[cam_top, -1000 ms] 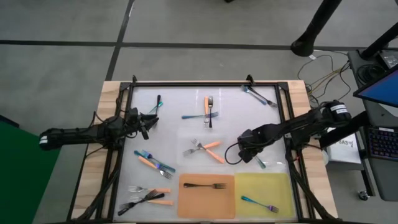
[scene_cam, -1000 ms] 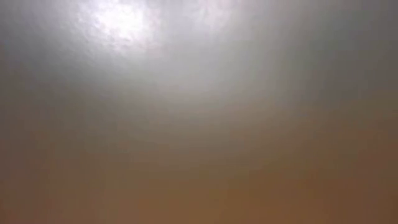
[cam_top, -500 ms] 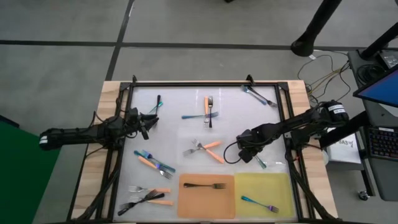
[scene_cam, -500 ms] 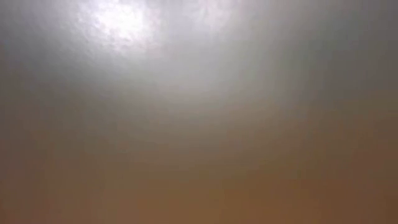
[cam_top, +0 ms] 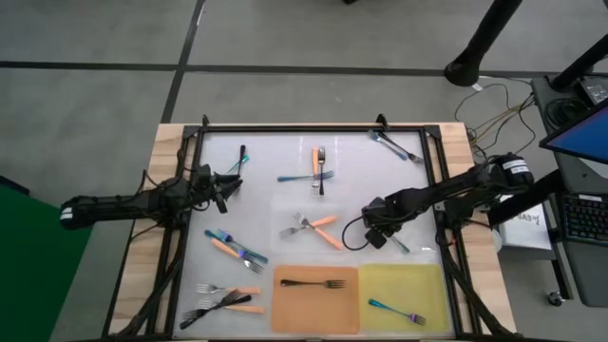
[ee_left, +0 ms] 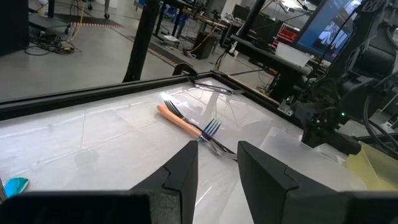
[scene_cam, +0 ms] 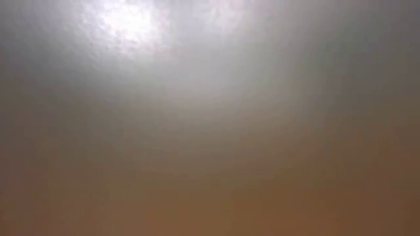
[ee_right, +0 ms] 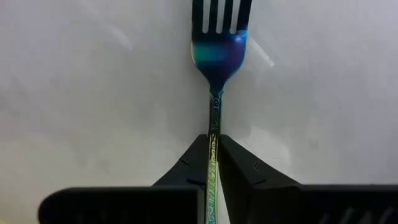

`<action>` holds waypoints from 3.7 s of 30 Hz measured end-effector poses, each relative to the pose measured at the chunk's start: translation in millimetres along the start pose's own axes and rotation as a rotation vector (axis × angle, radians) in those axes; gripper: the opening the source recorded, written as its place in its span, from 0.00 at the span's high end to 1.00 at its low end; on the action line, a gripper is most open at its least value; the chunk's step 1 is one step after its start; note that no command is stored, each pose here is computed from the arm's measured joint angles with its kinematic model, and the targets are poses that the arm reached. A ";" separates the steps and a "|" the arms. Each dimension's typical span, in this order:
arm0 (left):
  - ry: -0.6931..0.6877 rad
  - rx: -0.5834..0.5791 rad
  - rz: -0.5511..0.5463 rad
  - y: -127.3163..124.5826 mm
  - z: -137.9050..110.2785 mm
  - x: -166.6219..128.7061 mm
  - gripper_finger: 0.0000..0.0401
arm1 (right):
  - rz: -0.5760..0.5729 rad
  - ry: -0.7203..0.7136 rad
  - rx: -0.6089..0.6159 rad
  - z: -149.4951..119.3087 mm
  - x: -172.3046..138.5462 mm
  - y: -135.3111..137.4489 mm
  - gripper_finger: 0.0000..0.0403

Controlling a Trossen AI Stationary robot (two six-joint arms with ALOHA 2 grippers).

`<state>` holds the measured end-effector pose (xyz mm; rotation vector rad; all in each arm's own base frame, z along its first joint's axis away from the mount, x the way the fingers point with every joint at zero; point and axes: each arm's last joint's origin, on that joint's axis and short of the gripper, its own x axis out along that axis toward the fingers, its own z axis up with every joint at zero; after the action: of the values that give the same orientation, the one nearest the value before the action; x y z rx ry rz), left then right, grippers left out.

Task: Sort silverware by color (type)
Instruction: Put the blue fork into the yellow bin

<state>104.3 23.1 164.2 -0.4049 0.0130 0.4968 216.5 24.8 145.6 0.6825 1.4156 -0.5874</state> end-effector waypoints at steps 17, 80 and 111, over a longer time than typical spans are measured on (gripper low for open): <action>0.000 0.000 0.000 0.0 0.0 0.0 0.76 | 0.088 -0.112 0.000 -2.7 -27.6 -4.6 0.97; 0.000 0.000 0.000 0.0 0.0 0.0 0.76 | 0.320 0.186 -0.358 -142.3 -82.9 77.5 0.97; 0.000 0.000 0.000 0.0 0.0 0.0 0.76 | 0.228 0.039 -0.196 -75.7 -125.2 36.0 0.76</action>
<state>104.3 23.1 164.2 -0.4050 0.0130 0.4968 181.6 100.7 271.0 0.6884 1.3873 -0.2542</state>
